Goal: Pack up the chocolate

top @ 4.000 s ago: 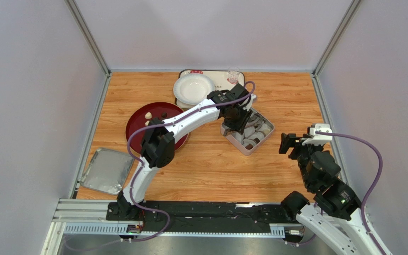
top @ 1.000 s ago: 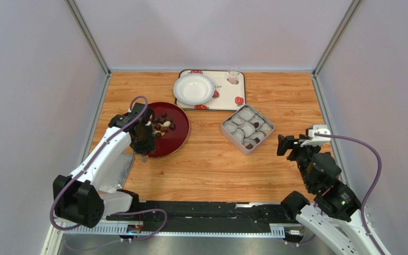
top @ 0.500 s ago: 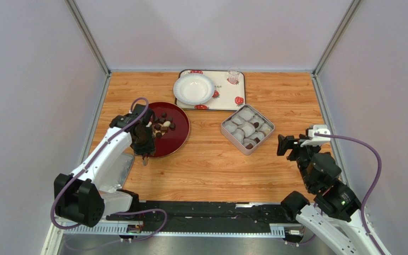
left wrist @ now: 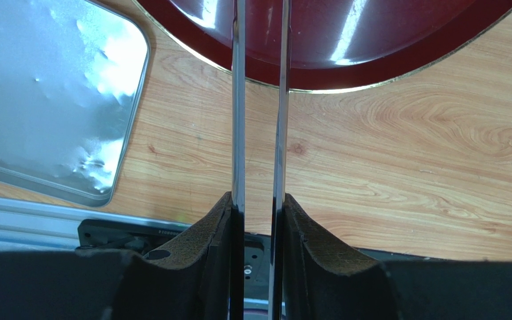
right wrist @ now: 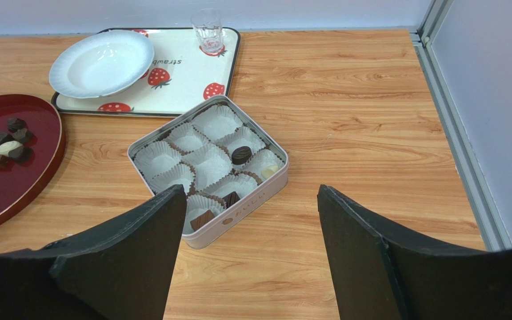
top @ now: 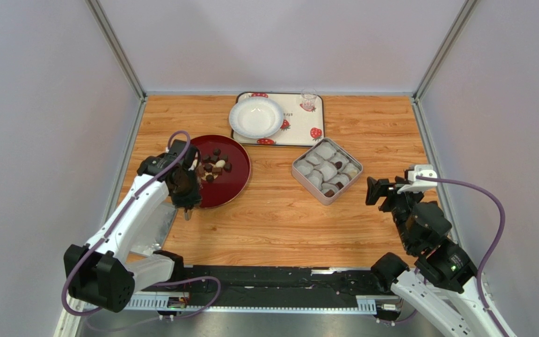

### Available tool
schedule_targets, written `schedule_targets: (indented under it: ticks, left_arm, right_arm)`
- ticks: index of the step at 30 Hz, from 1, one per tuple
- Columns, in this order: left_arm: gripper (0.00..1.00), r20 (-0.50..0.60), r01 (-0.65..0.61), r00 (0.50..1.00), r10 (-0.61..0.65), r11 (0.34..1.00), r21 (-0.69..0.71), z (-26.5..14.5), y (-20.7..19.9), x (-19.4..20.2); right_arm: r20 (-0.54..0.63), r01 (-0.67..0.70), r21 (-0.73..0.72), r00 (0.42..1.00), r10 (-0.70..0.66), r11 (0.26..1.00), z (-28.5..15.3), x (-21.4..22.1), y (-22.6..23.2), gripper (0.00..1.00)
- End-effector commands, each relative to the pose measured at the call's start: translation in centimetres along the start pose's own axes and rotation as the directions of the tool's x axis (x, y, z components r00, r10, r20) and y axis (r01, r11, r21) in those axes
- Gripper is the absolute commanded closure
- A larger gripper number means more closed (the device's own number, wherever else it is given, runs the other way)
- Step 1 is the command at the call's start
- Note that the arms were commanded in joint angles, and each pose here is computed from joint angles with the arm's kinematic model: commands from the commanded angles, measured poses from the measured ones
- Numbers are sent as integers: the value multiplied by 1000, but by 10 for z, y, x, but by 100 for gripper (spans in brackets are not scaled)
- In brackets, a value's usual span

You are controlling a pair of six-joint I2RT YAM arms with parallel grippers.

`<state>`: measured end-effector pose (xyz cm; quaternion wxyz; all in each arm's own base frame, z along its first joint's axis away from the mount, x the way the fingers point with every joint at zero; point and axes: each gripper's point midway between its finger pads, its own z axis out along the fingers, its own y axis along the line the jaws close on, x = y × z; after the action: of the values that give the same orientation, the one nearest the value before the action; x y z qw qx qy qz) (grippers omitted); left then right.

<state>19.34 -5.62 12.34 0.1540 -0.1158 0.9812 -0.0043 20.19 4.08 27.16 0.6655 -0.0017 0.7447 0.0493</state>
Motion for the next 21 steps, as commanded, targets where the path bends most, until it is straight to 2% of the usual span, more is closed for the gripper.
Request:
schedule_targets:
  ticks: [1,12,21]
  left_arm:
    - [73,35,-8,999,6,998,58,-12,-8,-7]
    - [73,162,-109,984,72,967,229,-55,-45,-37]
    - [72,257,-325,935,244,877,352,-81,-133,-56]
  right_arm:
    - [40,-17,-18,999,17,1000,-1,-9,3,23]
    - [39,-15,-13,999,15,1000,0,-9,2,24]
    - [41,-14,-6,999,14,1000,0,-9,1,24]
